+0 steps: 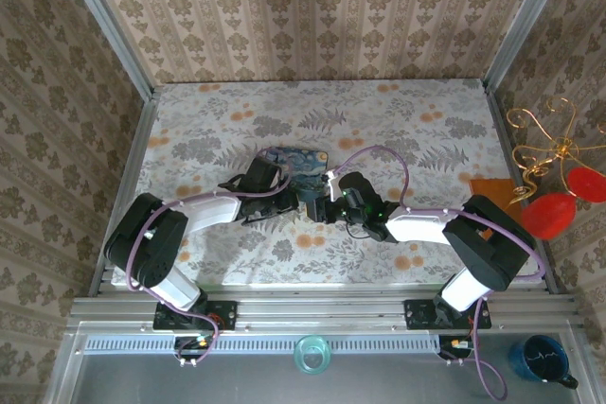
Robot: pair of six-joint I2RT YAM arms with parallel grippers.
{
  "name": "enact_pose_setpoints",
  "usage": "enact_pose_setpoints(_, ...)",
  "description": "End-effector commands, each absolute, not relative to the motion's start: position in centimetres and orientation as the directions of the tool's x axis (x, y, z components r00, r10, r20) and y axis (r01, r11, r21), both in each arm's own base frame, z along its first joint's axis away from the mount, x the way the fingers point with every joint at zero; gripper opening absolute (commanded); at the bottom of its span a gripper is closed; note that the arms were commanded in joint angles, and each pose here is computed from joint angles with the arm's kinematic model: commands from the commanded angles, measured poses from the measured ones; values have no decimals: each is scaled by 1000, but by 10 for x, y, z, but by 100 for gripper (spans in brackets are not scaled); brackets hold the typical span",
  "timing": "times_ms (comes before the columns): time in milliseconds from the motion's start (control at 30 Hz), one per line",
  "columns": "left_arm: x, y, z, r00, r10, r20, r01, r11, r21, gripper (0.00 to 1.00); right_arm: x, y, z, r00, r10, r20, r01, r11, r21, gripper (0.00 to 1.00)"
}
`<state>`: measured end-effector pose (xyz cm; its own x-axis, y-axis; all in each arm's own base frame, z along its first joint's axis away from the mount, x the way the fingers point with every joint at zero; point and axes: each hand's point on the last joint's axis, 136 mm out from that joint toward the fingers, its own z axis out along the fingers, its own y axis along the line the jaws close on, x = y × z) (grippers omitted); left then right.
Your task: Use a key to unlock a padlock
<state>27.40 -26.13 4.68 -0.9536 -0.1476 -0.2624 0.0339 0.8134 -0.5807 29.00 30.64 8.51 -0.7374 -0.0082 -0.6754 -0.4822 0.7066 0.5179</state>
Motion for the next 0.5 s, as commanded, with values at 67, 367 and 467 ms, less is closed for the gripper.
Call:
enact_pose_setpoints(67,276,-256,53,-940,-128,-317,68,838,-542,23,295,310,88,-767,41,-641,-427,713,556,39)
enact_pose_setpoints(367,272,-236,76,-905,-100,-413,141,847,-513,46,292,322,88,-791,44,-610,-420,686,595,39)
enact_pose_setpoints(467,274,-219,84,-889,-96,-447,150,863,-483,51,290,324,87,-790,27,-613,-431,687,585,39)
